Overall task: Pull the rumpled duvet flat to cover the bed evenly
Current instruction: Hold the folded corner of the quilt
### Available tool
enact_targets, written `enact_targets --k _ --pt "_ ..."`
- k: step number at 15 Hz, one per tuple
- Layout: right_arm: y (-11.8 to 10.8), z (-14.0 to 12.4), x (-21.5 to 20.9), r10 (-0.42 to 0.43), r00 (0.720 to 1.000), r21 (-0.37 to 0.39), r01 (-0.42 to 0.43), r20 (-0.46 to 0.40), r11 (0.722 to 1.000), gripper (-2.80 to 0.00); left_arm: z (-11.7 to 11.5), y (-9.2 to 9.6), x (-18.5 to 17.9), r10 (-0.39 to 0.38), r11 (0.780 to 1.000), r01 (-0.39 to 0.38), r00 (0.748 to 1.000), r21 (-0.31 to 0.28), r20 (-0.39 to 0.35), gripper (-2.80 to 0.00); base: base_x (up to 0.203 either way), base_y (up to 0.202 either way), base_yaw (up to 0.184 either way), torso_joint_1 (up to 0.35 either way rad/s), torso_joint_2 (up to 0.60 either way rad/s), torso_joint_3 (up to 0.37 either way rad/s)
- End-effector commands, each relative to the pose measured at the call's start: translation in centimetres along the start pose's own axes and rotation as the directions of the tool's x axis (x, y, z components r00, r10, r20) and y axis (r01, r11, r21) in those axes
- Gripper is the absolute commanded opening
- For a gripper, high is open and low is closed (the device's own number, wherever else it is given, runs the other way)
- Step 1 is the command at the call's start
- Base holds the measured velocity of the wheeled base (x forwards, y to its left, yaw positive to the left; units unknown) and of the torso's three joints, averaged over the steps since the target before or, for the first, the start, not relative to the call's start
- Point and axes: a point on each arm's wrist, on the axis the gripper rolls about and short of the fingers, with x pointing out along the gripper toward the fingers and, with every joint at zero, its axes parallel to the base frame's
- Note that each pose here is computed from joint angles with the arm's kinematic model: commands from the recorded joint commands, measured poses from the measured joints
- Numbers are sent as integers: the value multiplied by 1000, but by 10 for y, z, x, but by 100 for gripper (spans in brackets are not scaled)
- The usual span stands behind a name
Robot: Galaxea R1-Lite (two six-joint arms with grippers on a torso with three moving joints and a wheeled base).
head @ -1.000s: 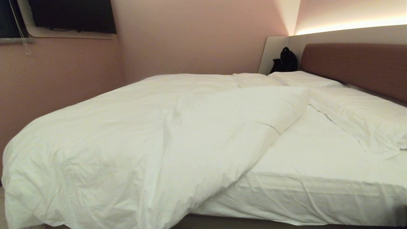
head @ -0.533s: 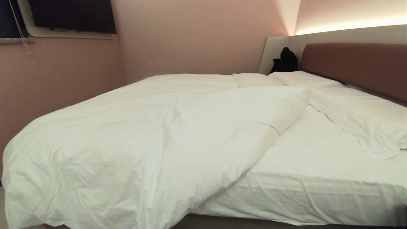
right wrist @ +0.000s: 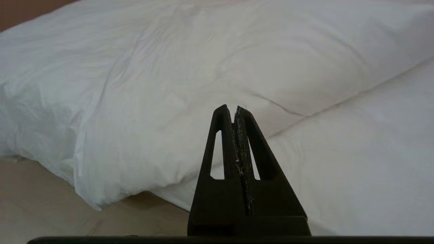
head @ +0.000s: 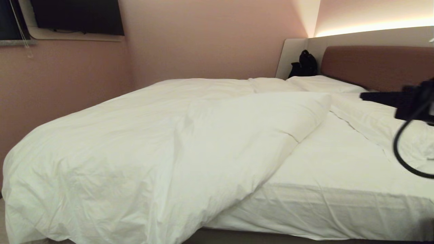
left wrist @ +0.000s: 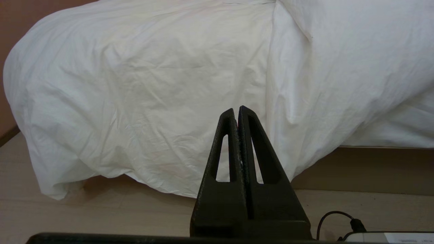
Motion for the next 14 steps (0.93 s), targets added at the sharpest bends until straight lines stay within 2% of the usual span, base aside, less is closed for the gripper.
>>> enact_targets --k 1,5,9,14 --pt "-14 -24 98 21 986 43 -14 -165 999 -280 0 0 0 0 1000 0 1000 0 2 -280 0 0 0 0 0 0" --pt "-9 -45 149 48 970 75 -31 -237 997 -280 0 0 0 0 1000 0 1000 0 2 -280 0 0 0 0 0 0" --pt "-14 -51 176 51 967 115 -23 -249 993 -280 0 0 0 0 1000 0 1000 0 0 -280 0 0 0 0 0 0" --pt "-11 -64 209 71 961 105 -44 -268 993 -280 0 0 0 0 1000 0 1000 0 0 -280 0 0 0 0 0 0"
